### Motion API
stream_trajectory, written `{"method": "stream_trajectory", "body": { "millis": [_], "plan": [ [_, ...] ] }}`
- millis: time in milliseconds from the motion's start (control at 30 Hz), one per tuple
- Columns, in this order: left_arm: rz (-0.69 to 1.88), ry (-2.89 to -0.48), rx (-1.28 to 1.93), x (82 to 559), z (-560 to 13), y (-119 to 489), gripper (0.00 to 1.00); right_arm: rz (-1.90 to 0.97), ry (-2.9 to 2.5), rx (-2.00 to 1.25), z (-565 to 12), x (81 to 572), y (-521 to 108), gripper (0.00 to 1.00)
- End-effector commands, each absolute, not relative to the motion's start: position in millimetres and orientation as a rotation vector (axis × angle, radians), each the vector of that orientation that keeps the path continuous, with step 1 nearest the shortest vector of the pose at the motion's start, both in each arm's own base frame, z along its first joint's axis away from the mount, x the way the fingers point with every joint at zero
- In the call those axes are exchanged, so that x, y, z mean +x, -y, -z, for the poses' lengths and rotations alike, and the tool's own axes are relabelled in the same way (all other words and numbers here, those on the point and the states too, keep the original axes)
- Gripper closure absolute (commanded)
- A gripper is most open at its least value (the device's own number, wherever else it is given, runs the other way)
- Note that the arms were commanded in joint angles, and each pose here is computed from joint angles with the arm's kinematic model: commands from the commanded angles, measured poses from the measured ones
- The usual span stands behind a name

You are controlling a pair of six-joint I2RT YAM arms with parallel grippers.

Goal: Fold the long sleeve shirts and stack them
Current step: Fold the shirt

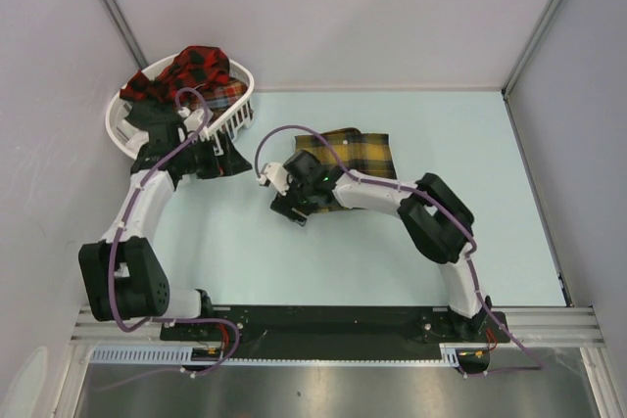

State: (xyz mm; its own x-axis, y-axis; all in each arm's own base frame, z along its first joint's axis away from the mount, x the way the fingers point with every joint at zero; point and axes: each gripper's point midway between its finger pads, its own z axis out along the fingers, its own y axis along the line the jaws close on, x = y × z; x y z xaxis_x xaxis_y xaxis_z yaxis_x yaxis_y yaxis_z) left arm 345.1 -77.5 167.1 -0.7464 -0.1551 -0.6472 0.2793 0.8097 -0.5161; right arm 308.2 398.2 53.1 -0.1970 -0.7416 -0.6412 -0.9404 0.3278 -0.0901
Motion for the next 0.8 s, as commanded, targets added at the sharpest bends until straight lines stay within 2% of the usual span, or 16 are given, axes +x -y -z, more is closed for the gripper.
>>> {"method": "stream_trajectory", "body": {
  "millis": [0,33,100,133,167,233,267,400,433,533,667,700,733,767],
  "plan": [
    [0.765,-2.201,0.041,350.9,-191.0,64.2,0.01,-0.254,-1.996,-1.346,-43.8,349.8,-418.3,0.23],
    [0.762,-2.198,0.037,349.8,-191.6,62.8,0.01,-0.222,-2.007,-1.35,-38.6,351.6,-416.4,0.24],
    [0.755,-2.191,0.038,346.9,-192.2,60.3,0.01,-0.198,-2.031,-1.378,-22.3,350.0,-412.1,0.34],
    [0.746,-2.188,0.04,346.7,-192.7,58.7,0.01,-0.199,-2.038,-1.397,-17.2,347.5,-410.6,0.4],
    [0.738,-2.187,0.047,346.2,-193.0,57.8,0.01,-0.195,-2.057,-1.418,-12.4,342.6,-406.8,0.53],
    [0.724,-2.177,0.058,346.0,-195.8,56.0,0.02,-0.211,-2.072,-1.473,-4.3,330.5,-397.4,0.67],
    [0.721,-2.171,0.073,347.0,-197.0,56.5,0.02,-0.267,-2.058,-1.547,-5.2,310.9,-389.7,1.0],
    [0.737,-2.174,0.089,351.7,-194.9,58.0,0.05,-0.526,-1.978,-1.793,-19.7,248.3,-371.1,1.0],
    [0.743,-2.184,0.092,352.8,-191.5,58.9,0.06,-0.693,-1.921,-1.885,-26.3,219.4,-370.5,1.0],
    [0.757,-2.203,0.142,353.2,-184.9,69.5,0.07,-0.847,-1.796,-2.128,-40.4,162.3,-328.6,1.0],
    [0.87,-2.29,0.214,346.4,-158.4,106.8,0.05,-0.851,-1.709,-2.436,-38.9,111.1,-249.5,0.98],
    [0.902,-2.306,0.219,345.0,-153.1,113.9,0.05,-0.797,-1.664,-2.49,-36.9,113.2,-238.4,0.91],
    [0.924,-2.306,0.214,347.1,-149.0,117.9,0.06,-0.782,-1.681,-2.497,-36.5,112.4,-229.9,0.63],
    [1.014,-2.353,0.21,338.3,-133.8,137.0,0.05,-0.766,-1.698,-2.482,-37.9,115.4,-227.0,0.46]
  ]
}}
